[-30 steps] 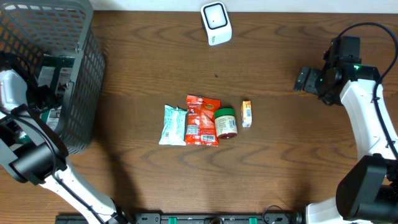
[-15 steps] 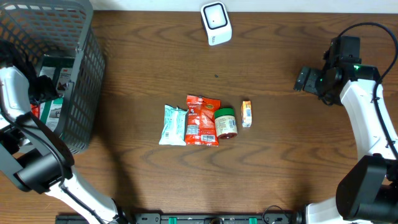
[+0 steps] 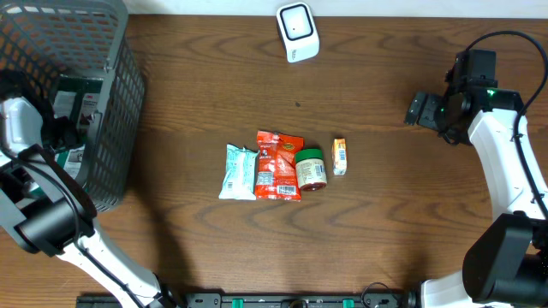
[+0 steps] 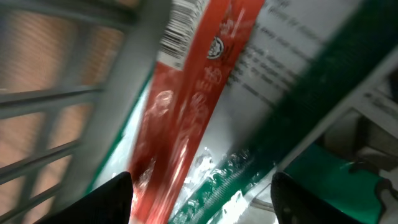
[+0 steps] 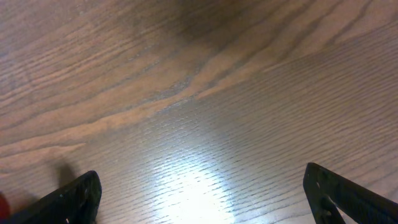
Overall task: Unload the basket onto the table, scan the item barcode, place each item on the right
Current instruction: 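Grasp the thin red stick packet in the basket with the left gripper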
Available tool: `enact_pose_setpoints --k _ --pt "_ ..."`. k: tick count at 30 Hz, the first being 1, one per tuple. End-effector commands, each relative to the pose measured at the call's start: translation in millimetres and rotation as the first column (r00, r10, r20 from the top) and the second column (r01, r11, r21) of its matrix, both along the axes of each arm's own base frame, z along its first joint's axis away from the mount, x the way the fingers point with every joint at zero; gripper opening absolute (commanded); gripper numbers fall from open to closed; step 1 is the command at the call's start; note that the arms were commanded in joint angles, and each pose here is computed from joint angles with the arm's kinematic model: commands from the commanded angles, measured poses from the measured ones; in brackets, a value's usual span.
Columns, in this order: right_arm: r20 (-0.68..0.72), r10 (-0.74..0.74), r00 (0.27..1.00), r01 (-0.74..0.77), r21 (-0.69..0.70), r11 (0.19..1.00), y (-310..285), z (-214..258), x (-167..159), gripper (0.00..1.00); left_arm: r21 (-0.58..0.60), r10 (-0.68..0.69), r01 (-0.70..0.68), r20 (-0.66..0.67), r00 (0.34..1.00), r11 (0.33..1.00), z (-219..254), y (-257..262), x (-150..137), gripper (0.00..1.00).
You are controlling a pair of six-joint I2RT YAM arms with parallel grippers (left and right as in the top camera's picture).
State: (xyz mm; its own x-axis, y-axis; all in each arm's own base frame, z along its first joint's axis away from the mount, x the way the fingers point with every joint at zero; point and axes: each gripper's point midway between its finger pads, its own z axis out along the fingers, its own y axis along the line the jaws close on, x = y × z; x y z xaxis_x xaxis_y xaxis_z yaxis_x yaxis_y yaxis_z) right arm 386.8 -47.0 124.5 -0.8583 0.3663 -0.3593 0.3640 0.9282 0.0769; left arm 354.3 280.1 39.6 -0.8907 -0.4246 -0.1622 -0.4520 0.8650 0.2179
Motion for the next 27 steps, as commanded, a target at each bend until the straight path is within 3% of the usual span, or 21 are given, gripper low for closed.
enact_pose_setpoints --k 1,5,10,12,16,21,23,27 --pt "0.021 0.009 1.0 -0.009 -0.011 1.0 -2 8 3 0.99 -0.048 0.023 -0.028 -0.093 0.995 0.998 -38 -3 -17 0.72" --pt "0.021 0.009 1.0 -0.009 -0.011 1.0 -2 8 3 0.99 -0.146 0.008 -0.018 -0.073 0.997 0.989 -47 -21 -14 0.67" --pt "0.021 0.009 1.0 -0.009 -0.011 1.0 -2 8 3 0.99 -0.209 0.001 -0.007 -0.027 1.0 0.978 -40 -34 -8 0.34" --pt "0.021 0.009 1.0 -0.009 -0.011 1.0 -2 8 3 0.99 -0.2 0.025 -0.026 -0.012 1.0 0.979 -33 -34 -5 0.31" --pt "0.021 0.009 1.0 -0.009 -0.011 1.0 -2 8 3 0.99 -0.164 0.036 -0.026 0.056 0.998 0.986 -7 -32 7 0.31" --pt "0.021 0.009 1.0 -0.009 -0.011 1.0 -2 8 3 0.99 -0.11 0.014 0.001 0.132 0.991 0.994 22 -31 20 0.5" --pt "0.021 0.009 1.0 -0.009 -0.011 1.0 -2 8 3 0.99 -0.087 0.011 0.001 0.135 0.991 0.996 24 -27 21 0.57" --pt "0.021 0.009 1.0 -0.009 -0.011 1.0 -2 8 3 0.99 -0.009 -0.022 0.022 0.068 0.997 1.0 19 -12 12 0.58"
